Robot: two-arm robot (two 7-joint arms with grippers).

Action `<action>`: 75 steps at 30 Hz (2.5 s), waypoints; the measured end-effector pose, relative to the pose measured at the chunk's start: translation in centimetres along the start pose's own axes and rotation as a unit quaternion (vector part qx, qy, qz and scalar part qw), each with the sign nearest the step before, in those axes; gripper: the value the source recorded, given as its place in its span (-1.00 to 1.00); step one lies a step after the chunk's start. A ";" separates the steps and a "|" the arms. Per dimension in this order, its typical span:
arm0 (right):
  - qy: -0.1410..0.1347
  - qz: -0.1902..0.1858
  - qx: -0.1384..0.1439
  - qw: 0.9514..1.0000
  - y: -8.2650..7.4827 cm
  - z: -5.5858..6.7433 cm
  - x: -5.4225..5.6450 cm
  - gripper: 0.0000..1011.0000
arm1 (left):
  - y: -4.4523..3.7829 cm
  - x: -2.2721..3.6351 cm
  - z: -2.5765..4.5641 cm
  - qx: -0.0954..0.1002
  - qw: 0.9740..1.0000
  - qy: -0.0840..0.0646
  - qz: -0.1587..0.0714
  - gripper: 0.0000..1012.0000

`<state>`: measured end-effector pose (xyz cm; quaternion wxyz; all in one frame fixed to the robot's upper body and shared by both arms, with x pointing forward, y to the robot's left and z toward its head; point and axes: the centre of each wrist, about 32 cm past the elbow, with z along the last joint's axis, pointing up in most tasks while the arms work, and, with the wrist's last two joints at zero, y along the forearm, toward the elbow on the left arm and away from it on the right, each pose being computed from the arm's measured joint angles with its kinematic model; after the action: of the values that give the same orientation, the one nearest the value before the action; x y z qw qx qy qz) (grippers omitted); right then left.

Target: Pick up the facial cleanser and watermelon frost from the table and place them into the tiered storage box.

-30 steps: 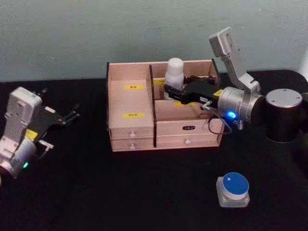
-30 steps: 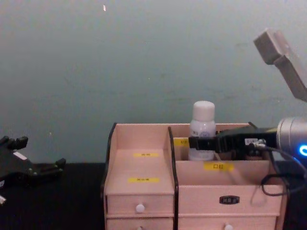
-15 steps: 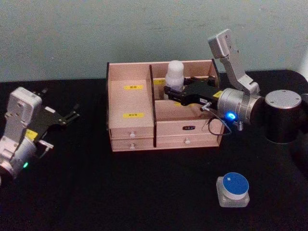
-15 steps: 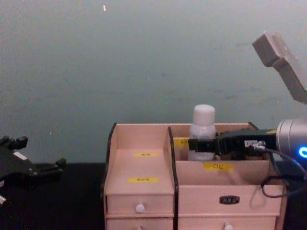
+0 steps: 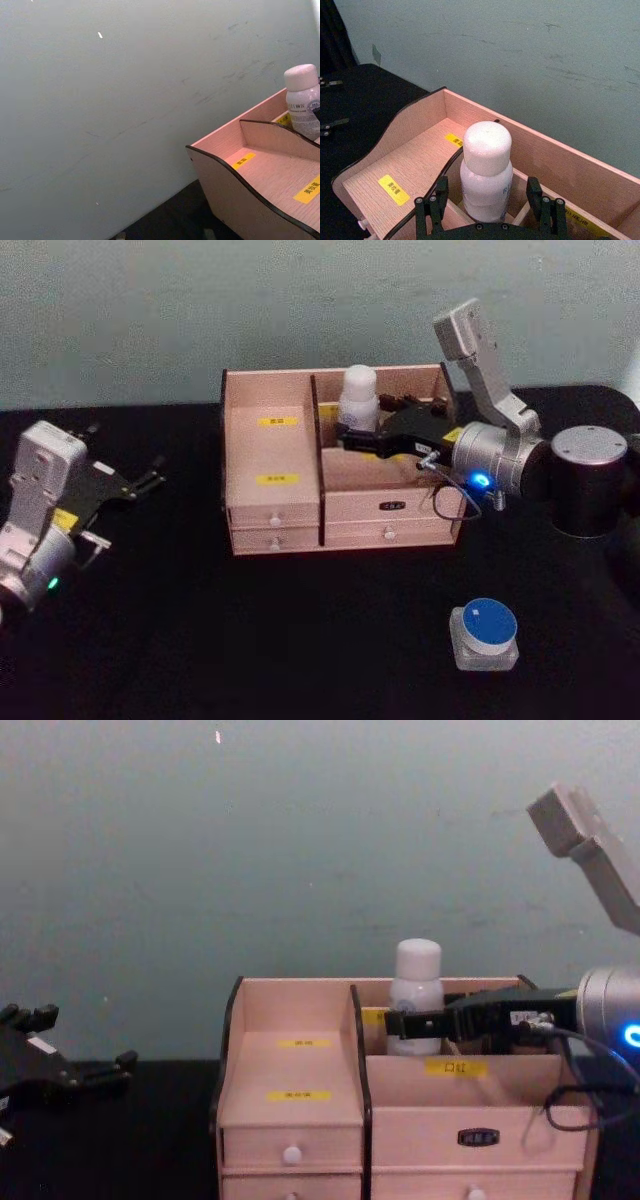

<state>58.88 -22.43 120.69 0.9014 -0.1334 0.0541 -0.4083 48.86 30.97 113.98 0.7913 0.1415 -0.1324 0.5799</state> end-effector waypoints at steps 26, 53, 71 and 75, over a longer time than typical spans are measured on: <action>-0.025 0.017 0.042 0.999 -3.7 2.8 -1.0 0.98 | 0.00 0.00 0.00 0.000 1.000 0.000 0.000 0.98; -0.032 0.045 -0.074 0.996 -17.3 -2.1 -4.6 0.98 | 0.00 0.00 0.00 0.000 1.000 0.000 0.000 0.98; -0.040 0.039 -0.131 0.990 -19.1 -3.7 -5.6 0.98 | 0.00 0.00 0.00 0.000 1.000 0.000 0.000 0.98; -0.044 0.036 -0.143 0.988 -19.3 -3.9 -5.7 0.98 | 0.00 0.00 0.00 0.000 1.000 0.000 0.000 0.98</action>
<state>40.42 -31.10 122.34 0.8886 -0.2769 0.0771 -0.3574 48.86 30.97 113.98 0.7913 0.1415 -0.1324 0.5799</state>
